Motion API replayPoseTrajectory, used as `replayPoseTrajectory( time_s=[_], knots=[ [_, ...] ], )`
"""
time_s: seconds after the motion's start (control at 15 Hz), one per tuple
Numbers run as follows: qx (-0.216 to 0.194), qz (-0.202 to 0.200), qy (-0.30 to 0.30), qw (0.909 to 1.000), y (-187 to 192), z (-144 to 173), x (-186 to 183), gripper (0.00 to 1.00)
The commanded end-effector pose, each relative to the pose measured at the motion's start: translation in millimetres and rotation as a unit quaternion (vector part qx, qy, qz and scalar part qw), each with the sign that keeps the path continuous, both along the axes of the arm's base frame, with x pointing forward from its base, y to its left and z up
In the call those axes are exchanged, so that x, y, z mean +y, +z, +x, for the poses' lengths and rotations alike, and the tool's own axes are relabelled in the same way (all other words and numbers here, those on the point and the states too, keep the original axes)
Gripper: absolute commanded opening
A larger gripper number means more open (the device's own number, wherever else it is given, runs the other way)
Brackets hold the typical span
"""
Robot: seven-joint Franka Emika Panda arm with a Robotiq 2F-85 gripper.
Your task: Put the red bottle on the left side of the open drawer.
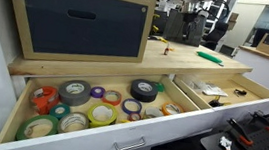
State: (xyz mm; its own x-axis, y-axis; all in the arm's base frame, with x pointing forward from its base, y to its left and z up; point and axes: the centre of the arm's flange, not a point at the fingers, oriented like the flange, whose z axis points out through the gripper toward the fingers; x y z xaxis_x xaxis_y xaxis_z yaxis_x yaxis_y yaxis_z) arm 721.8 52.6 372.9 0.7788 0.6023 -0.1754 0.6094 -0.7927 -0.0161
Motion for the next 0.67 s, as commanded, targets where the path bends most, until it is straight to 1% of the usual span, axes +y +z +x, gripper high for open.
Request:
replayPoseTrajectory(
  time_s=[0.0,0.2,0.27,0.6],
  knots=[
    [-0.016,0.009,0.008,0.9998,-6,45,12,1.00],
    [-0.022,0.006,0.006,0.9997,-20,59,15,1.00],
    [-0.019,0.016,-0.001,0.9997,-25,64,14,1.00],
    [-0.022,0.024,-0.005,0.9994,-45,81,24,1.00]
  ],
)
